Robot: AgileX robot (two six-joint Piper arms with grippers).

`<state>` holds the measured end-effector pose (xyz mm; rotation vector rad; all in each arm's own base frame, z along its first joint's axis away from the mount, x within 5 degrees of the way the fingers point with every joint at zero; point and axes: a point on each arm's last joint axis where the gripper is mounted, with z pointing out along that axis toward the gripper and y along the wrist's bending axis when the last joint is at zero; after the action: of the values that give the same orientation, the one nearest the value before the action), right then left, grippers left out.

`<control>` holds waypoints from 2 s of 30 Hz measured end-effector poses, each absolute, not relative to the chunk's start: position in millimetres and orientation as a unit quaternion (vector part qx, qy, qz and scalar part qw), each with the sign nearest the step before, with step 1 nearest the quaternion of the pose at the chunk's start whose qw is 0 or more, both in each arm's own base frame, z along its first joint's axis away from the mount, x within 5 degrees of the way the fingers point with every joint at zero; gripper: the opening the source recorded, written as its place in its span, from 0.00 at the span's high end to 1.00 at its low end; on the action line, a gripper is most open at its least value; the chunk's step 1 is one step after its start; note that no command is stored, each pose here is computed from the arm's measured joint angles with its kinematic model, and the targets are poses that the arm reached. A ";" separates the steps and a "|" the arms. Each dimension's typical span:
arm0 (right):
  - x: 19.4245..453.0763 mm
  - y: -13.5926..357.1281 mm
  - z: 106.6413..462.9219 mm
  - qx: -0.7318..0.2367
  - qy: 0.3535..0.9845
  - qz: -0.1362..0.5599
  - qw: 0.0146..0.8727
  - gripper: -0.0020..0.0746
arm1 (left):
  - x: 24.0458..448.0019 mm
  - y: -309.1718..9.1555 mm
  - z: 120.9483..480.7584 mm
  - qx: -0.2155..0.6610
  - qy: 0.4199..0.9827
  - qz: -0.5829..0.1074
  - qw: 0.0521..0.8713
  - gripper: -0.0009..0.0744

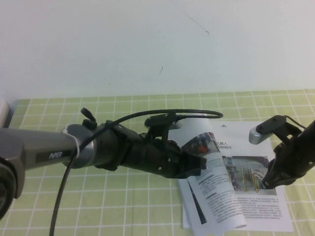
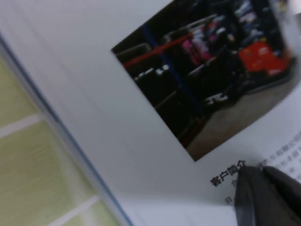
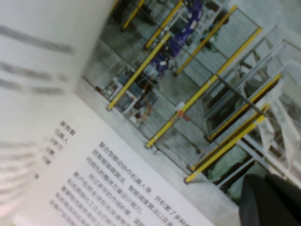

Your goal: Close book

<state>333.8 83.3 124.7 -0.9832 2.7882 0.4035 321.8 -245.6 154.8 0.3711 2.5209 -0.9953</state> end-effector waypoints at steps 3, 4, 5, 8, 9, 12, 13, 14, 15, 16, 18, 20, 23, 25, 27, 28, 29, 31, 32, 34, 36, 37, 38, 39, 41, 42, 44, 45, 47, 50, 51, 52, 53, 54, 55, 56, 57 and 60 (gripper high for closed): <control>333.8 83.5 124.8 -0.327 0.932 0.136 0.079 0.98 | 320.9 -254.4 160.4 0.129 0.886 -0.387 0.220 0.99; 333.8 83.7 124.9 -0.326 0.932 0.137 0.079 0.98 | 321.4 -256.1 162.5 0.128 0.880 -0.397 0.228 0.99; 334.0 83.1 124.9 -0.324 0.932 0.137 0.080 0.98 | 321.7 -257.2 164.1 0.135 0.873 -0.404 0.236 0.99; 334.0 83.3 125.0 -0.323 0.933 0.139 0.080 0.98 | 325.2 -260.1 170.0 0.157 0.861 -0.410 0.258 0.99; 334.0 83.4 125.0 -0.323 0.933 0.139 0.080 0.98 | 326.4 -261.1 171.7 0.161 0.858 -0.411 0.263 0.99; 334.2 83.6 125.0 -0.322 0.933 0.139 0.081 0.98 | 328.8 -263.7 177.4 0.169 0.850 -0.418 0.271 0.99; 334.4 83.5 125.0 -0.322 0.933 0.139 0.082 0.98 | 329.8 -264.9 180.0 0.173 0.847 -0.421 0.274 0.99; 334.6 83.5 125.1 -0.321 0.933 0.139 0.083 0.98 | 329.9 -266.1 181.5 0.177 0.844 -0.426 0.274 0.99; 334.8 83.5 125.1 -0.321 0.933 0.138 0.084 0.98 | 329.7 -267.7 182.6 0.182 0.840 -0.433 0.272 0.99; 334.8 83.6 125.1 -0.320 0.933 0.139 0.084 0.98 | 329.6 -270.0 185.3 0.188 0.834 -0.444 0.269 0.99; 334.9 83.6 125.1 -0.320 0.933 0.138 0.085 0.98 | 328.0 -274.6 191.3 0.203 0.818 -0.470 0.261 0.99; 334.9 83.6 125.1 -0.320 0.933 0.138 0.085 0.98 | 325.0 -280.0 202.1 0.226 0.795 -0.504 0.251 0.99; 334.8 82.9 124.9 -0.324 0.933 0.135 0.084 0.98 | 319.7 -288.3 224.1 0.268 0.746 -0.562 0.235 0.99; 334.6 81.3 125.0 -0.334 0.930 0.126 0.082 0.98 | 317.8 -292.4 239.9 0.293 0.715 -0.592 0.231 0.99; 333.4 80.6 127.5 -0.352 0.927 0.106 0.078 0.98 | 317.2 -294.9 253.6 0.311 0.691 -0.609 0.233 0.99; 332.9 78.5 129.8 -0.362 0.925 0.087 0.075 0.98 | 316.8 -295.3 262.4 0.320 0.682 -0.613 0.239 0.99; 332.0 74.5 131.9 -0.372 0.924 0.064 0.067 0.98 | 317.6 -294.9 270.4 0.327 0.677 -0.611 0.248 0.99; 329.8 64.3 137.2 -0.386 0.921 0.014 0.046 0.98 | 318.6 -288.3 289.6 0.352 0.679 -0.588 0.266 0.99; 328.5 57.4 142.9 -0.391 0.920 -0.013 0.034 0.98 | 320.2 -282.9 297.5 0.361 0.685 -0.569 0.276 0.99; 329.1 48.0 160.8 -0.393 0.917 -0.060 0.033 0.98 | 321.4 -268.9 316.5 0.383 0.707 -0.514 0.298 0.99; 330.4 40.8 187.2 -0.377 0.919 -0.098 0.059 0.98 | 321.5 -252.3 332.8 0.394 0.733 -0.454 0.319 0.99; 330.0 37.8 201.3 -0.366 0.921 -0.114 0.077 0.98 | 322.7 -242.7 340.9 0.391 0.746 -0.424 0.332 0.99; 328.5 35.5 215.6 -0.356 0.921 -0.126 0.096 0.98 | 323.6 -234.4 347.2 0.386 0.756 -0.401 0.344 0.99; 326.4 33.8 226.5 -0.352 0.919 -0.135 0.112 0.98 | 324.7 -223.3 354.7 0.377 0.768 -0.373 0.359 0.99; 318.5 30.8 254.2 -0.338 0.917 -0.149 0.153 0.98 | 326.2 -201.8 368.8 0.356 0.786 -0.326 0.386 0.99; 313.9 29.8 264.6 -0.329 0.917 -0.152 0.168 0.98 | 325.8 -189.2 377.2 0.346 0.793 -0.303 0.400 0.99; 300.4 27.3 290.6 -0.302 0.917 -0.156 0.208 0.98 | 321.8 -163.5 394.5 0.326 0.803 -0.262 0.424 0.99; 292.5 25.9 303.5 -0.290 0.916 -0.158 0.229 0.98 | 318.4 -150.5 403.7 0.314 0.808 -0.243 0.436 0.99; 274.6 23.5 328.2 -0.264 0.913 -0.155 0.271 0.98 | 310.0 -128.2 419.7 0.286 0.815 -0.212 0.457 0.99; 247.1 21.7 350.1 -0.243 0.904 -0.141 0.322 0.98 | 290.8 -97.8 438.6 0.245 0.819 -0.170 0.490 0.99; 236.0 21.3 355.8 -0.237 0.901 -0.133 0.339 0.98 | 282.4 -88.4 442.5 0.232 0.819 -0.157 0.501 0.99; 225.0 20.8 360.1 -0.231 0.897 -0.125 0.355 0.98 | 273.6 -79.4 444.8 0.221 0.817 -0.143 0.513 0.99; 216.4 20.7 362.8 -0.226 0.894 -0.118 0.369 0.98 | 263.3 -73.6 447.9 0.215 0.811 -0.134 0.527 0.99; 205.4 20.3 364.3 -0.222 0.890 -0.110 0.384 0.98 | 252.7 -69.2 446.4 0.211 0.809 -0.127 0.534 0.99; 194.2 19.8 364.5 -0.218 0.886 -0.102 0.397 0.98 | 241.5 -66.2 443.1 0.210 0.805 -0.122 0.541 0.99; 183.3 18.9 365.5 -0.214 0.881 -0.097 0.411 0.98 | 232.8 -64.2 435.0 0.210 0.806 -0.118 0.540 0.99; 172.5 18.0 363.4 -0.211 0.877 -0.092 0.421 0.98 | 221.1 -61.7 427.9 0.209 0.804 -0.115 0.544 0.99; 143.4 14.6 349.0 -0.207 0.872 -0.085 0.436 0.98 | 191.3 -54.4 403.4 0.200 0.799 -0.104 0.558 0.99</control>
<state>143.4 14.6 349.0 -0.5153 2.1698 -0.2109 191.3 -54.4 403.4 0.4713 1.8840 -0.2464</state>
